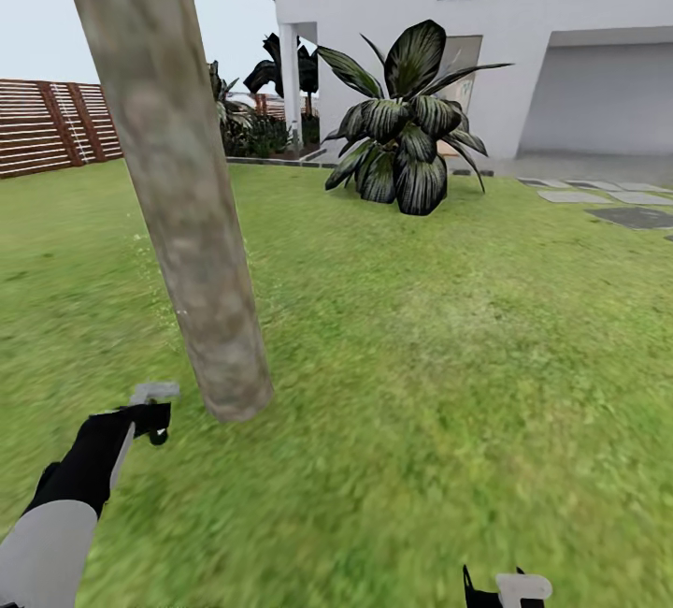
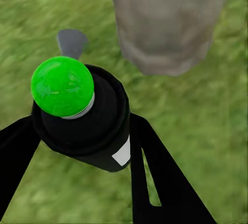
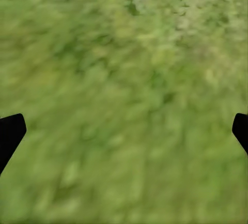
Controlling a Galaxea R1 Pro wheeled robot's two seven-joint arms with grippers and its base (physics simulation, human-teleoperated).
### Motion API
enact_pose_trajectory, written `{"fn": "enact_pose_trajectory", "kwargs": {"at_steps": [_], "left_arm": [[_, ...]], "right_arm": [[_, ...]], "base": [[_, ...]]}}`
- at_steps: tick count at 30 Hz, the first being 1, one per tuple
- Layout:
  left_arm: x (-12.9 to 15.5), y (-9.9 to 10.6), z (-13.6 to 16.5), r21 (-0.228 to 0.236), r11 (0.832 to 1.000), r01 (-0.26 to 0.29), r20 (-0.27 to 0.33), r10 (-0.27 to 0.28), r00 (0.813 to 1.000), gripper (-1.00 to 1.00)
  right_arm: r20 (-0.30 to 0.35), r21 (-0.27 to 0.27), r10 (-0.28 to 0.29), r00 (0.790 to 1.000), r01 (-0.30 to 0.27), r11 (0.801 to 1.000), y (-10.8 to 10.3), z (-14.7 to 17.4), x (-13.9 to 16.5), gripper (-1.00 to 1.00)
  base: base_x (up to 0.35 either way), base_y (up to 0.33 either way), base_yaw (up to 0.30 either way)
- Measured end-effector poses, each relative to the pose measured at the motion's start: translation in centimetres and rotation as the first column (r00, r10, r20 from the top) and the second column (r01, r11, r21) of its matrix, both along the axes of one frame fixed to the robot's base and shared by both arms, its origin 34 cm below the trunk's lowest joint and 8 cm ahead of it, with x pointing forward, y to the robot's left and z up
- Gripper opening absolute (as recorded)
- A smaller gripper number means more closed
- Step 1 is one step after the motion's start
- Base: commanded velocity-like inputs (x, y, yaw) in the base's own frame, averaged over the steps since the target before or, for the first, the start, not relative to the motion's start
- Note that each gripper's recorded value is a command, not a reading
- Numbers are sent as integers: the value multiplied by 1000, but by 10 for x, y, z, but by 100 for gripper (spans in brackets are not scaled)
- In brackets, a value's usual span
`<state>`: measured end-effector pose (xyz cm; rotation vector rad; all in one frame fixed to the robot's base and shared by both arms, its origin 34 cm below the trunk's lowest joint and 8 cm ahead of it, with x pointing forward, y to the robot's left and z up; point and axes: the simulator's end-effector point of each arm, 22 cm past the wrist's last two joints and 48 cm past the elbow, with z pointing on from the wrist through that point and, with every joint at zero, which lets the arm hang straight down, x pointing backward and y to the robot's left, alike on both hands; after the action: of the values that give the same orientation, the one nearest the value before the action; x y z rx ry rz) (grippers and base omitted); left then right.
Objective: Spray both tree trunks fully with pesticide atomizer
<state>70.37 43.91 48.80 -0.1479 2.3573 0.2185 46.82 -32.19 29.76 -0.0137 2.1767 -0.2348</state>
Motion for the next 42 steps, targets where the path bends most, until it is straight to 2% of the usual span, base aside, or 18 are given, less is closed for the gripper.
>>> {"fn": "enact_pose_trajectory", "kwargs": {"at_steps": [2,3,5,8,9,11,14,15,18,20,24,25,26,29,31,34,36,42], "left_arm": [[11,-30,10,-53,992,115,14,-115,993,-100],[12,-44,9,-70,984,165,-1,-165,986,-100],[13,-54,15,-79,976,205,-23,-208,978,-100],[42,-49,65,-44,976,212,50,-210,977,-100],[43,-41,72,-36,979,201,44,-199,979,-100],[36,-12,78,-5,985,171,15,-170,985,-100],[30,19,84,26,989,145,6,-145,989,-100],[29,23,85,30,989,142,5,-142,990,-100],[31,4,80,52,978,200,-24,-199,980,-100],[32,-16,72,63,965,253,-51,-251,967,-100],[32,-26,70,38,956,291,-58,-288,956,-100],[31,-20,73,38,953,300,-60,-297,953,-100],[31,-12,77,47,953,301,-60,-298,953,-100],[29,-12,75,47,951,305,-64,-302,951,-100],[30,-27,71,26,948,316,-58,-314,948,-100],[35,-37,74,20,946,323,-47,-322,946,-100],[41,-55,80,5,942,337,-28,-336,941,-100],[48,-52,94,25,943,333,-5,-333,943,-100]], "right_arm": [[0,0,-1,1000,1,1000,-1,0,0,100],[0,-1,-2,1000,2,1000,-1,0,0,100],[0,-6,-5,1000,5,1000,-5,0,0,100],[0,-9,-3,1000,3,1000,-7,1,0,100],[0,-9,-3,1000,3,1000,-7,1,0,100],[0,-9,-2,1000,2,1000,-7,1,0,100],[0,-9,-2,1000,2,1000,-6,1,0,100],[0,-9,-2,1000,2,1000,-7,1,0,100],[0,-9,-2,1000,2,1000,-7,1,0,100],[0,-9,-2,1000,2,1000,-7,1,0,100],[0,-9,-2,1000,2,1000,-7,1,0,100],[0,-9,-2,1000,2,1000,-7,1,0,100],[0,-9,-2,1000,2,1000,-7,1,0,100],[0,-9,-2,1000,2,1000,-7,1,0,100],[0,-9,-2,1000,2,1000,-7,1,0,100],[0,-8,-2,1000,2,1000,-6,1,0,100],[1,-7,-2,1000,2,1000,-6,1,0,100],[1,-7,-2,1000,2,1000,-5,1,0,100]], "base": [[0,0,0],[0,0,0],[0,0,0],[0,0,0],[0,0,0],[0,0,0],[0,0,0],[0,0,0],[0,0,0],[0,0,0],[0,0,0],[0,0,0],[0,0,0],[-89,0,0],[-306,0,0],[-336,0,63],[-182,0,242],[-22,0,112]]}}
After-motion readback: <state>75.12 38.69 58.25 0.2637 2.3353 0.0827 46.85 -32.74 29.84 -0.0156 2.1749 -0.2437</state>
